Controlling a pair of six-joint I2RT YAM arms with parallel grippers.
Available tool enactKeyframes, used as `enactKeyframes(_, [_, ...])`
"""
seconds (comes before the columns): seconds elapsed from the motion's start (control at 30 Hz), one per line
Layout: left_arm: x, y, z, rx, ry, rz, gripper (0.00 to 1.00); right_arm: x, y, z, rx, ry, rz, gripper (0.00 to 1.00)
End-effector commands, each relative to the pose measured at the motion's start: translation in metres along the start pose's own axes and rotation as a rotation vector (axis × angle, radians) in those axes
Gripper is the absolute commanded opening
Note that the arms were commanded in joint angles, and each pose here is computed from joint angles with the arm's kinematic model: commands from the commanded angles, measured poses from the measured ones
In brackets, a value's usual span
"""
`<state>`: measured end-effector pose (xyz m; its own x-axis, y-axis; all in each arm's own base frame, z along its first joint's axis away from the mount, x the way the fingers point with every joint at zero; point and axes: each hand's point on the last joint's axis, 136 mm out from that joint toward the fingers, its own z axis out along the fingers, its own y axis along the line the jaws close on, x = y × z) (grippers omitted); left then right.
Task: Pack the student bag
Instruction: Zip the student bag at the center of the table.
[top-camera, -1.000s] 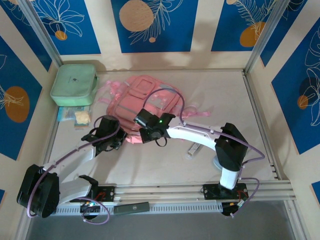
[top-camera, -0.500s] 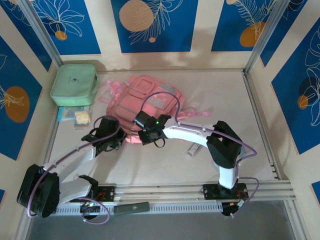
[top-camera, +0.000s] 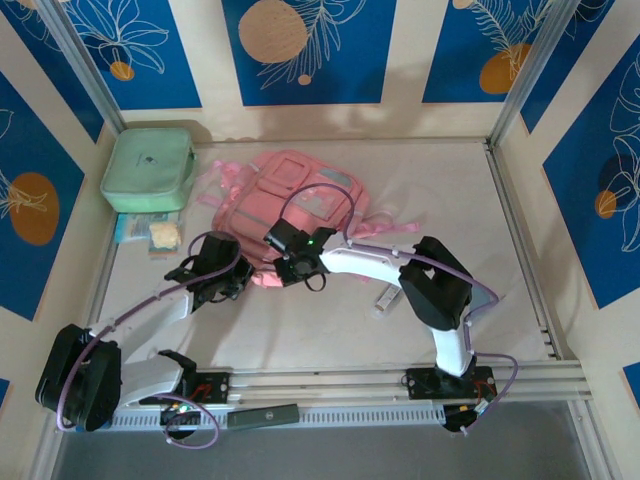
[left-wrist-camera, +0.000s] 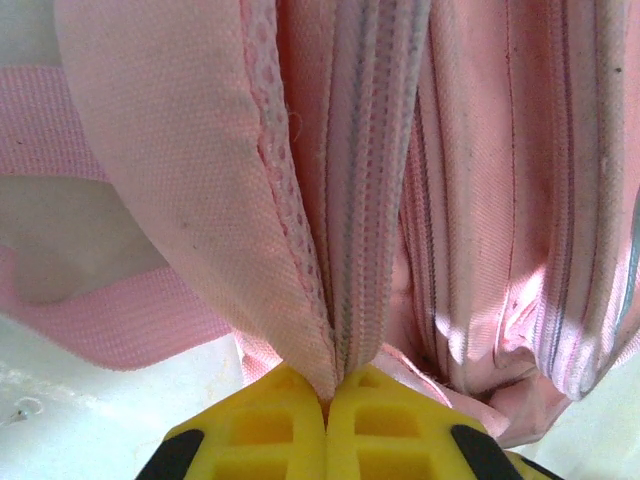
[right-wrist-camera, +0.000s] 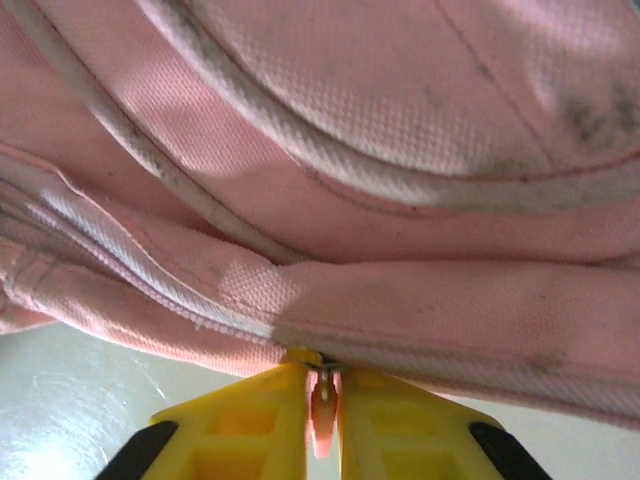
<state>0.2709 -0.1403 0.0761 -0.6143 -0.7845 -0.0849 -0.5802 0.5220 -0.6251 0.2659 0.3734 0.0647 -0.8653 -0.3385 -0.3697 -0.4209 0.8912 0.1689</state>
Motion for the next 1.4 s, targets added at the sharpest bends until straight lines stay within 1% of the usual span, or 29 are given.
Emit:
enactKeyframes(0.0, [-0.006,-0.004,0.001,0.02,-0.029,-0.019,0.0,-0.013,0.013,0.003,-0.033,-0.019,-0.024,0.08])
enactKeyframes(0.03, [-0.006,-0.005,0.001,0.021,-0.031,-0.021,0.0,-0.015,0.012,0.0,-0.019,-0.027,-0.027,0.03])
enactKeyframes(0.07, [-0.007,-0.005,0.001,0.023,-0.034,-0.022,0.0,-0.016,0.01,-0.003,0.004,-0.035,-0.033,0.0])
enactKeyframes(0.17, [-0.007,-0.006,-0.001,0.024,-0.038,-0.018,0.0,-0.015,0.004,-0.016,0.062,-0.035,-0.038,0.0])
enactKeyframes(0.3, [-0.007,-0.006,-0.004,0.035,-0.041,-0.035,0.0,-0.007,0.0,-0.027,0.083,-0.023,-0.02,0.0])
enactKeyframes(0.37, [-0.007,-0.007,-0.006,0.043,-0.046,-0.04,0.0,-0.004,-0.008,-0.03,0.139,-0.006,0.004,0.0])
enactKeyframes(0.5, [-0.015,0.001,-0.02,0.014,-0.1,-0.036,0.0,0.003,-0.052,-0.044,0.356,0.026,0.07,0.0])
enactKeyframes(0.6, [-0.021,0.007,-0.029,0.022,-0.115,-0.04,0.0,0.02,-0.092,-0.051,0.398,0.058,0.127,0.0])
enactKeyframes(0.7, [-0.025,0.016,-0.033,0.024,-0.111,-0.051,0.0,0.03,-0.141,-0.056,0.43,0.071,0.231,0.0])
enactKeyframes(0.73, [-0.026,0.016,-0.034,0.027,-0.115,-0.05,0.0,0.03,-0.147,-0.058,0.438,0.063,0.242,0.0])
enactKeyframes(0.77, [-0.026,0.017,-0.035,0.024,-0.116,-0.052,0.0,0.027,-0.146,-0.059,0.432,0.051,0.228,0.0])
enactKeyframes(0.83, [-0.027,0.013,-0.035,0.036,-0.113,-0.046,0.0,0.021,-0.128,-0.061,0.407,0.039,0.181,0.0])
enactKeyframes(0.93, [-0.026,0.006,-0.032,0.033,-0.095,-0.021,0.0,0.012,-0.071,-0.057,0.286,0.019,0.064,0.0])
enactKeyframes(1.0, [-0.021,-0.005,-0.03,0.06,-0.056,0.0,0.0,0.009,-0.034,-0.055,0.181,0.013,0.001,0.0])
enactKeyframes(1.07, [-0.015,-0.016,-0.032,0.088,-0.021,0.011,0.0,0.007,-0.015,-0.057,0.107,0.013,-0.011,0.0])
enactKeyframes(1.13, [-0.007,-0.025,-0.037,0.112,-0.017,0.031,0.2,0.006,-0.012,-0.059,0.074,0.014,0.001,0.0])
enactKeyframes(1.2, [0.004,-0.025,-0.035,0.11,-0.01,0.024,0.35,0.005,-0.015,-0.058,0.045,0.01,0.009,0.0])
enactKeyframes(1.3, [0.016,-0.026,-0.02,0.121,0.025,-0.008,0.57,0.011,-0.023,-0.054,0.032,0.039,0.023,0.0])
enactKeyframes(1.37, [0.021,-0.023,-0.006,0.096,0.052,-0.028,0.61,0.014,-0.024,-0.054,0.027,0.048,0.017,0.0])
